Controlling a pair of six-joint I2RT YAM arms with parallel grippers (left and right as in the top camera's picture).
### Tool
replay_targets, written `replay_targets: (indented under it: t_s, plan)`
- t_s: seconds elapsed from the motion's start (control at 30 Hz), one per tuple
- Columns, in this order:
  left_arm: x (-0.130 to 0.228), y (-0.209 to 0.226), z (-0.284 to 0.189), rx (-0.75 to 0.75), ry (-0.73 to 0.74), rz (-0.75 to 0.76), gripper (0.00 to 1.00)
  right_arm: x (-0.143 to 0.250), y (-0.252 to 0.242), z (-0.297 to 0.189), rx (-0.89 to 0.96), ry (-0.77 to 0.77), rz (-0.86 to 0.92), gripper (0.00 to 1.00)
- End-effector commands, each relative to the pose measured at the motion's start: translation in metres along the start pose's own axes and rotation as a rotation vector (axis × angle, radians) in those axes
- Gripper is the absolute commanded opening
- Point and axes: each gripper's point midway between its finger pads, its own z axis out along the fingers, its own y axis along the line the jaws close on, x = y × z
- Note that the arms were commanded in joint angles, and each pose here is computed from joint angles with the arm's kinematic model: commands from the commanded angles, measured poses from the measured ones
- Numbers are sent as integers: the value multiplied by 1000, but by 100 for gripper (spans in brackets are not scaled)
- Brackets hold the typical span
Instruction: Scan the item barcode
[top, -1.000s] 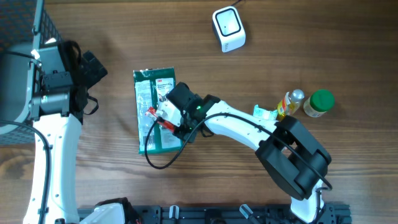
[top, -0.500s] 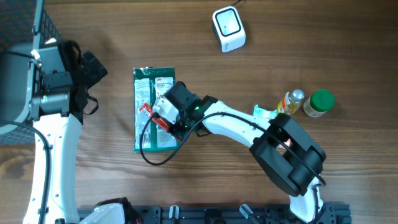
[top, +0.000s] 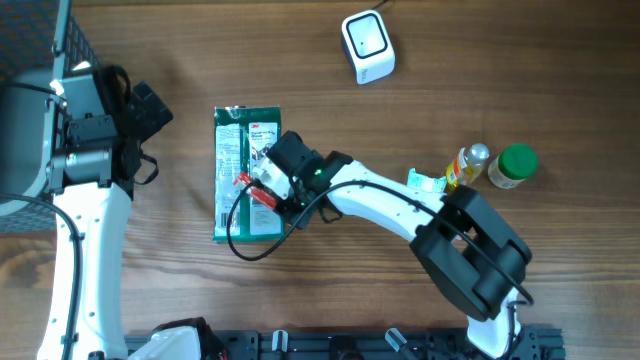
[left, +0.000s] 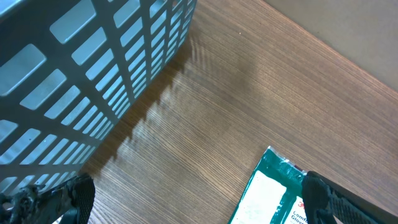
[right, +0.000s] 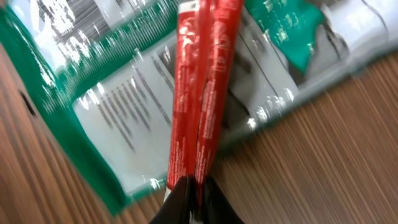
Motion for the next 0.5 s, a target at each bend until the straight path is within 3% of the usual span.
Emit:
replay_targets:
  t_s: [0.0,0.07,0.13,0.4,0.47]
  plan:
    - [-3,1,-1,-4,-9,4,100,4,-13,-16,76,32,-29,11]
    - [-3,1,-1,-4,-9,4,100,7,-12,-16,74,43,-28,23]
    - [-3,1,-1,-4,-9,4,100,7,-12,-16,75,41,-28,27]
    - [-3,1,-1,-5,-9,4,100,-16,-18,-40,127,-39,-2,29]
    - [-3,1,-1,-4,-9,4,100,-24,-17,-53,133,-75,16,39]
